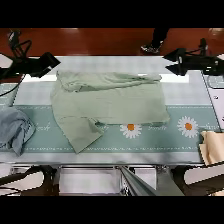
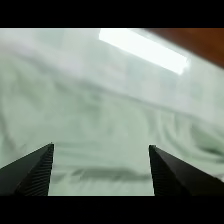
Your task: Fold the shirts.
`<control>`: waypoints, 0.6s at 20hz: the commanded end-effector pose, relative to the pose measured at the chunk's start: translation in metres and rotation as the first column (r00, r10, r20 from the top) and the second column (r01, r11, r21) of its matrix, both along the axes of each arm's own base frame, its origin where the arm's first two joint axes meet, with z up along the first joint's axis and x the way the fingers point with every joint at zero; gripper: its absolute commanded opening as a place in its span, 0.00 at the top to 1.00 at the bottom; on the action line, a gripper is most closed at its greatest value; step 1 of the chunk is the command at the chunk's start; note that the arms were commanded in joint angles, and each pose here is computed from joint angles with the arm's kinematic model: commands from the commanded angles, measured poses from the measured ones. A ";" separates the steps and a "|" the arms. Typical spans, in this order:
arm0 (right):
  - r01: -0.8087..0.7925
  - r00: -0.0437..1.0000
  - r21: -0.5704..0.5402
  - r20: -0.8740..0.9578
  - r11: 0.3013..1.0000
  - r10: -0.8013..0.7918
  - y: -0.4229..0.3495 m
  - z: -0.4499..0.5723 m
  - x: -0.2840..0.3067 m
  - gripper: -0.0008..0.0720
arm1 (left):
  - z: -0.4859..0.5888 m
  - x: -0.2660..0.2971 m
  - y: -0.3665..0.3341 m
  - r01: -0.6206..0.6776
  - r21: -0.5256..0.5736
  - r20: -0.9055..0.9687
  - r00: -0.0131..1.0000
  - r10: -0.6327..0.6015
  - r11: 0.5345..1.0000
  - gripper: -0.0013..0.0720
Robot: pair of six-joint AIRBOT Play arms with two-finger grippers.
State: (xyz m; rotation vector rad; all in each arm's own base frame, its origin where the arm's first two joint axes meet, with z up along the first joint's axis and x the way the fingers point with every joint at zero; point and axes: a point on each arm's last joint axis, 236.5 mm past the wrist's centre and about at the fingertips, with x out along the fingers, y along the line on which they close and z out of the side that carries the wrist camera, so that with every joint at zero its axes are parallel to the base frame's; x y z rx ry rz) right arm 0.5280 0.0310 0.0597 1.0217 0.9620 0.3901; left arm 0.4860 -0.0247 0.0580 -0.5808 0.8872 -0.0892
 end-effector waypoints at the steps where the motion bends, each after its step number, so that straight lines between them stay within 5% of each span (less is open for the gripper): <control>1: -0.104 0.989 -0.102 -0.112 0.989 0.092 -0.061 0.010 -0.070 0.13 | -0.027 -0.072 0.046 0.037 -0.090 -0.281 0.958 -0.061 0.995 0.03; 3: -0.112 0.965 -0.318 -0.261 0.942 0.026 -0.104 -0.021 -0.123 0.13 | -0.049 -0.122 0.060 0.031 -0.169 -0.418 0.903 -0.100 0.985 0.03; 5: -0.028 0.949 -0.384 -0.300 0.923 -0.095 -0.110 -0.049 -0.160 0.14 | -0.081 -0.165 0.052 0.010 -0.234 -0.512 0.849 -0.132 0.972 0.03; 12: 0.079 0.954 -0.165 -0.274 0.983 -0.122 -0.012 -0.110 -0.246 0.14 | -0.149 -0.223 0.026 -0.031 -0.278 -0.585 0.798 -0.144 0.960 0.03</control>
